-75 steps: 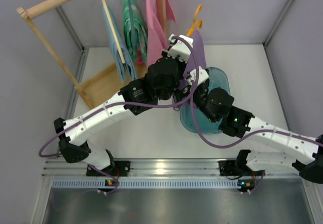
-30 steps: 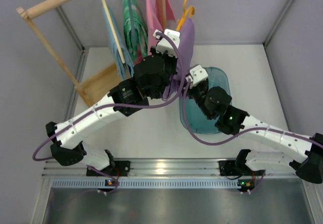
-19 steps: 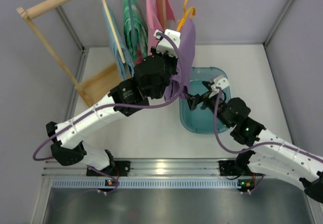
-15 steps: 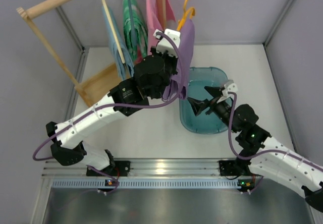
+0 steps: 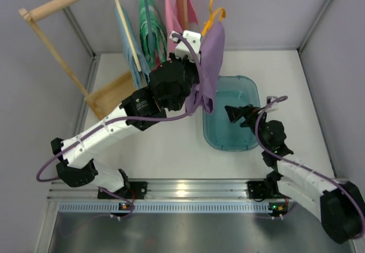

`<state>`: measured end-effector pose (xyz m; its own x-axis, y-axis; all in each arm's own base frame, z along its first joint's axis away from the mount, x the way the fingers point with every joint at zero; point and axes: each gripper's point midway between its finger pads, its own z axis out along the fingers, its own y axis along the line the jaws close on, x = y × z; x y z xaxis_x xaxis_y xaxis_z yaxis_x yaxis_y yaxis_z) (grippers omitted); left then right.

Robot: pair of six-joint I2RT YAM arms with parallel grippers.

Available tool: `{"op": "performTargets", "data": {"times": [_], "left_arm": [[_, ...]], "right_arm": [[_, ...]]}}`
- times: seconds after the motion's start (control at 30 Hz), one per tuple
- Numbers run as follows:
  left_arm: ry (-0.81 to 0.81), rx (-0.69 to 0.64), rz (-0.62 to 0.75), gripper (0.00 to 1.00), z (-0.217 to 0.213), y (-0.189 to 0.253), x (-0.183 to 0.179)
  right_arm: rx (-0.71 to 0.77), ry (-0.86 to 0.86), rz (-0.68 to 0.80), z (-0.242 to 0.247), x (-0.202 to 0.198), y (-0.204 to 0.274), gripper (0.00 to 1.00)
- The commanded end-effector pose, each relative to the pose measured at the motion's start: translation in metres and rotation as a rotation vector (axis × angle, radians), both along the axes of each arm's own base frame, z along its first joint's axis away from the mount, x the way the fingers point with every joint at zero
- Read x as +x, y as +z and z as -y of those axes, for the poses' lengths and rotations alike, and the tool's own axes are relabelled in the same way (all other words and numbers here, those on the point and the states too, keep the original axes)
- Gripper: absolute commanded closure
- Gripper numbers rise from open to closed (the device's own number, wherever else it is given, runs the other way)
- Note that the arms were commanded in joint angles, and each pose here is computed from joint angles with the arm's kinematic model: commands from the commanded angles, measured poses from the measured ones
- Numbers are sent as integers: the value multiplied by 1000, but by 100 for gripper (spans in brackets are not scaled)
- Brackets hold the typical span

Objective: Remove the trousers from the hanger

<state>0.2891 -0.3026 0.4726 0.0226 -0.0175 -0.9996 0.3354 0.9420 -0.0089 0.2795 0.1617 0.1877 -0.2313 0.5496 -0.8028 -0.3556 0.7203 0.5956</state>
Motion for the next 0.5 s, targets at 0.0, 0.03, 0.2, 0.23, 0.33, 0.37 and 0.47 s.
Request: {"op": "performTargets", "data": {"times": [0.0,0.03,0.2,0.23,0.33,0.37,0.47], "left_arm": [[-83,-286,76,100,-12,72,-22],[-97,-301,76,100,-13,74,-24],[-130,-357,65,100,-11,82,-30],[-130,-355,64,100,-11,82,-30],[-118,-349,65,100,-13,82,-29],[-116,-348,67,100,-14,82,-30],[-119,-344,65,100,-11,80,-29]], "right_arm": [[400,128,172,1,3,74,1],[491,164,156,-1,3,82,1],[728,309,122,-18,30,95,1],[722,307,108,-20,36,90,1],[724,273,70,-24,44,75,1],[729,261,70,-22,45,75,0],[742,252,102,-20,44,85,1]]}}
